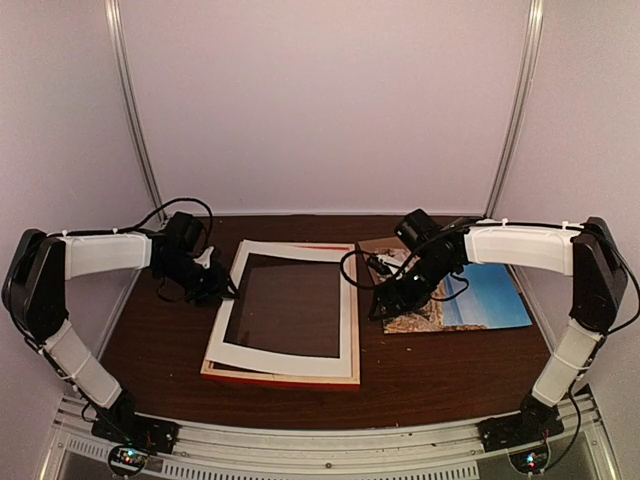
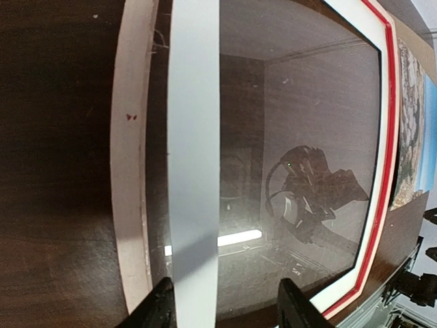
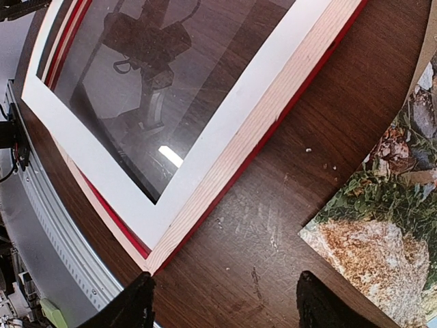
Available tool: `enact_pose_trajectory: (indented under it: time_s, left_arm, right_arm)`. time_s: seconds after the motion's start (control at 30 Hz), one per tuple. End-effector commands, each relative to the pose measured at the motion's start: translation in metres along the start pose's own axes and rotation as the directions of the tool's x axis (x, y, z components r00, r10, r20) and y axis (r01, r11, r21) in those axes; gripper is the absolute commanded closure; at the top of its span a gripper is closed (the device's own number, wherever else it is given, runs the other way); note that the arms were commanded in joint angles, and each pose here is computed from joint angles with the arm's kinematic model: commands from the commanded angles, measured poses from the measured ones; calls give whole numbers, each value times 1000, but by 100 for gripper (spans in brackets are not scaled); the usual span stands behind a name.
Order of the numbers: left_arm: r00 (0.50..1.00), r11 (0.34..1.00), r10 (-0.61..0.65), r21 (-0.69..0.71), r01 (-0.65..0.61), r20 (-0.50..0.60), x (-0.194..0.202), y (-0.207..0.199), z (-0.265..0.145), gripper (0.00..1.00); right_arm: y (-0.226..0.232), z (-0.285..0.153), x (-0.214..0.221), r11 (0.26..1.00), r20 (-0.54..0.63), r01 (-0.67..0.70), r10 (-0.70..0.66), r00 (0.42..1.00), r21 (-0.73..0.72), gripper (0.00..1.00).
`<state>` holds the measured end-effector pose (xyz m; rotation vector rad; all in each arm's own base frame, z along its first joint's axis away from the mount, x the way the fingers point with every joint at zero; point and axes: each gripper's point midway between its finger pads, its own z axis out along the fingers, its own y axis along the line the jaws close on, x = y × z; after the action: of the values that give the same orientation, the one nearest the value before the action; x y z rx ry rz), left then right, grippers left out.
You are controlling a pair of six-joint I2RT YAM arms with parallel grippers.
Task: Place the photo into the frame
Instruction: Place the mat board on the glass panel, then pick up the photo from the backboard.
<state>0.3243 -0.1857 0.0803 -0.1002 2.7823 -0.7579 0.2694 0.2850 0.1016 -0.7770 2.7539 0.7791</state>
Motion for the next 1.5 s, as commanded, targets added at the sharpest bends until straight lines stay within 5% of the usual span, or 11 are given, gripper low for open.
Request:
enact_pose_trajectory:
  time_s: [0.0,0.23,0.5,0.77,0.87,1.03,1.47]
  left_arm:
    - [999,997,37,-65,-36,17,-3,7,-5,44]
    - [996,984,79,-161,-73,33,-5,18,-17,37]
    - [942,896,315,-363,-255,117,-16,4,-49,34]
    - [887,856,435,-377,-355,153,-15,-31,-59,18]
    - [884,860,438,-363,-360,162,-14,-37,-61,14]
    - [885,867,435,-343,-362,165,-10,-39,-64,5]
    - [877,866,449,-324,-381,169,-6,-41,-68,2]
  right_arm:
    - [-9,0,-1,999,19,-8,7,1000,32,29]
    - [-26,-6,-3,993,61,-47,41,997,104,29]
    - [-92,-47,-9,907,251,-212,123,960,364,25]
    - [-185,-108,15,707,483,-488,233,844,512,10]
    - [-222,-132,26,636,571,-603,293,767,483,1]
    - [-272,-159,33,545,670,-736,373,642,402,0]
    - [-366,-178,78,323,676,-842,502,539,432,0]
